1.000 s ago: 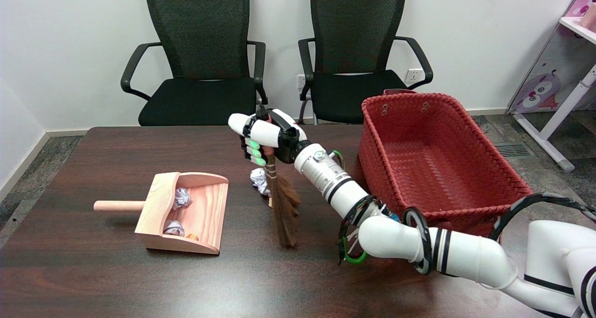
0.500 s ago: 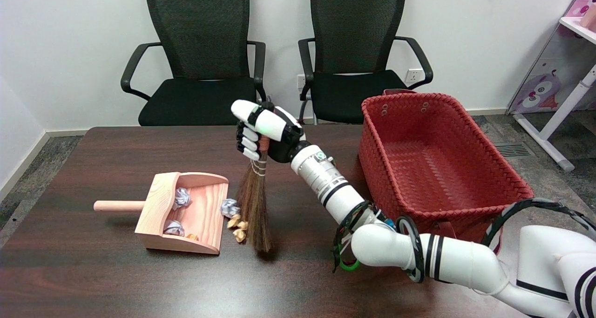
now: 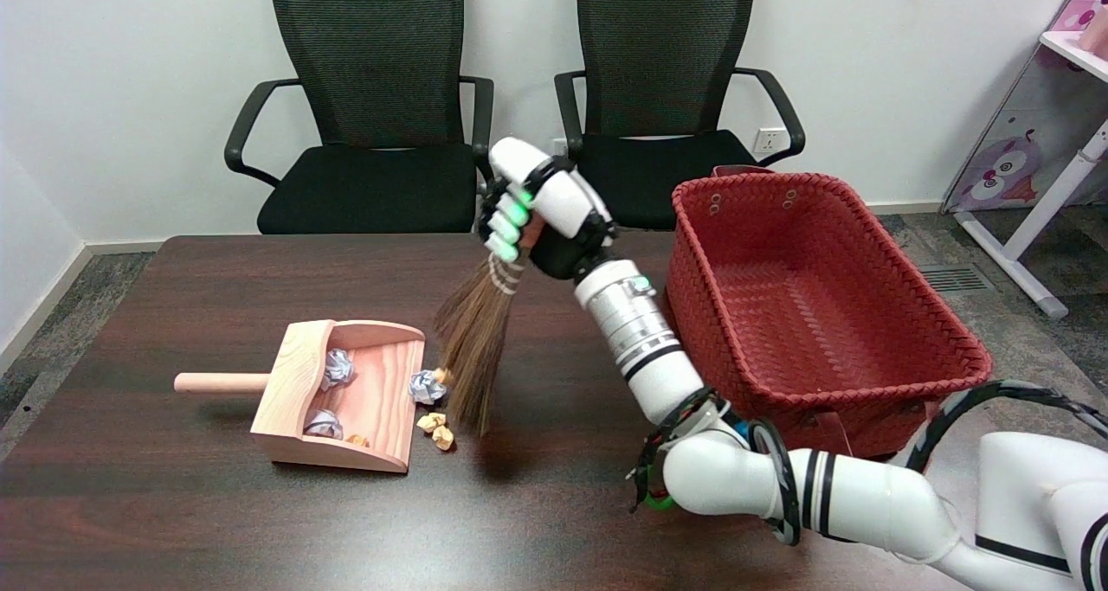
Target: Sweep the paper ball into the dustpan.
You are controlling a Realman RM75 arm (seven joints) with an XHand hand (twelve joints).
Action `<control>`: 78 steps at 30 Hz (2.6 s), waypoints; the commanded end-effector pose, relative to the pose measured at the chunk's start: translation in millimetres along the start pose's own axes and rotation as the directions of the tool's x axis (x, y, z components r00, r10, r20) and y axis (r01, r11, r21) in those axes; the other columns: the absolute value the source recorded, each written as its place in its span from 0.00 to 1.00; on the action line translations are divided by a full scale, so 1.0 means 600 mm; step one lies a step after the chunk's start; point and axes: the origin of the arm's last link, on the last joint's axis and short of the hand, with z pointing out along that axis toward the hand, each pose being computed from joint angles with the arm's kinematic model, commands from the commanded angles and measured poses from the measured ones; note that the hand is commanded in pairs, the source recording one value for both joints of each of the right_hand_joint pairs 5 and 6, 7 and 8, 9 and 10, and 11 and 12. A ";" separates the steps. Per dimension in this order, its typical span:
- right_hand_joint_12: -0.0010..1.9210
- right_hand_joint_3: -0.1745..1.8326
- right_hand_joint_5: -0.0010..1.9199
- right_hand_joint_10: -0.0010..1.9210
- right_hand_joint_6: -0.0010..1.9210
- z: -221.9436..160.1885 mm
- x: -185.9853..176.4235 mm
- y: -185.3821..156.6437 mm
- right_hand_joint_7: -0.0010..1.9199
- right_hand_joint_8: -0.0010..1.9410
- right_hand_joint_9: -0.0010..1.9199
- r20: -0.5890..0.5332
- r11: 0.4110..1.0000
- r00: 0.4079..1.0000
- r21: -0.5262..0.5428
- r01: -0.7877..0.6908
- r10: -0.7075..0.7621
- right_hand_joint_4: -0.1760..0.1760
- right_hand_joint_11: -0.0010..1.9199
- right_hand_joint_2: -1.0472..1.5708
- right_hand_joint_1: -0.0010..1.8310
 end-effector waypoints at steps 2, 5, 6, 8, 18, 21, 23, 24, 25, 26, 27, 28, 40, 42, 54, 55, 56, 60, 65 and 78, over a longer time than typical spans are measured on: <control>1.00 0.82 1.00 1.00 1.00 -0.030 0.035 -0.119 1.00 0.99 1.00 0.044 0.961 0.999 0.274 -0.028 0.017 0.50 1.00 0.97 0.50; 1.00 0.83 1.00 1.00 1.00 -0.033 0.039 -0.123 1.00 0.99 1.00 0.045 0.962 0.999 0.271 -0.028 0.017 0.50 1.00 0.96 0.50; 1.00 0.83 1.00 1.00 1.00 -0.034 0.039 -0.122 1.00 0.99 1.00 0.043 0.962 0.999 0.270 -0.031 0.020 0.50 1.00 0.96 0.50; 1.00 0.84 1.00 1.00 1.00 -0.035 0.040 -0.122 1.00 0.99 1.00 0.039 0.962 0.999 0.269 -0.035 0.026 0.50 1.00 0.95 0.50; 1.00 0.80 1.00 1.00 1.00 -0.047 0.067 -0.141 1.00 0.99 1.00 -0.009 0.951 1.000 0.307 0.031 -0.030 0.50 1.00 0.98 0.50; 1.00 0.79 1.00 1.00 1.00 -0.046 0.065 -0.144 1.00 0.99 1.00 -0.017 0.945 0.994 0.310 0.109 -0.109 0.50 1.00 0.99 0.50; 1.00 0.79 1.00 1.00 1.00 -0.042 0.068 -0.145 1.00 0.99 1.00 -0.055 0.919 0.967 0.304 0.252 -0.247 0.50 1.00 1.00 0.50; 1.00 0.79 1.00 1.00 1.00 -0.041 0.065 -0.145 1.00 0.99 1.00 -0.068 0.901 0.948 0.298 0.316 -0.310 0.51 1.00 1.00 0.50; 1.00 0.80 1.00 1.00 1.00 -0.038 0.057 -0.146 1.00 0.99 1.00 -0.076 0.875 0.923 0.296 0.383 -0.378 0.51 1.00 1.00 0.50; 1.00 0.80 1.00 1.00 1.00 -0.036 0.050 -0.148 1.00 0.99 1.00 -0.073 0.863 0.912 0.302 0.405 -0.403 0.53 1.00 1.00 0.50; 1.00 0.79 1.00 1.00 1.00 -0.034 0.045 -0.150 1.00 0.99 1.00 -0.069 0.856 0.907 0.309 0.415 -0.415 0.67 1.00 1.00 0.53; 1.00 0.79 1.00 1.00 1.00 -0.032 0.040 -0.151 1.00 0.99 1.00 -0.063 0.842 0.893 0.311 0.441 -0.445 0.65 1.00 1.00 0.53; 1.00 0.65 1.00 1.00 1.00 -0.015 0.011 -0.160 1.00 0.99 1.00 -0.012 0.731 0.764 0.282 0.622 -0.645 0.64 1.00 1.00 0.58; 1.00 0.64 1.00 1.00 1.00 -0.010 0.007 -0.153 1.00 0.99 1.00 0.016 0.722 0.744 0.257 0.643 -0.668 0.64 1.00 1.00 0.58; 1.00 0.63 1.00 1.00 1.00 0.012 0.012 -0.124 1.00 0.99 1.00 0.092 0.672 0.668 0.177 0.719 -0.739 0.63 1.00 1.00 0.59; 1.00 0.62 1.00 1.00 1.00 0.013 0.015 -0.125 1.00 0.99 1.00 0.087 0.655 0.651 0.174 0.735 -0.754 0.63 1.00 1.00 0.59; 1.00 0.61 1.00 1.00 1.00 0.014 0.015 -0.125 1.00 0.99 1.00 0.086 0.640 0.636 0.173 0.748 -0.767 0.63 1.00 1.00 0.59; 1.00 0.50 1.00 1.00 1.00 0.021 0.012 -0.128 1.00 0.99 1.00 0.075 0.523 0.519 0.193 0.830 -0.852 0.63 1.00 1.00 0.59; 1.00 0.35 1.00 1.00 1.00 0.030 0.002 -0.123 1.00 0.99 1.00 0.096 0.391 0.379 0.209 0.896 -0.920 0.62 1.00 1.00 0.59; 1.00 0.30 1.00 1.00 1.00 0.030 0.021 -0.053 1.00 0.99 1.00 0.232 0.390 0.358 0.114 0.914 -0.905 0.59 1.00 1.00 0.58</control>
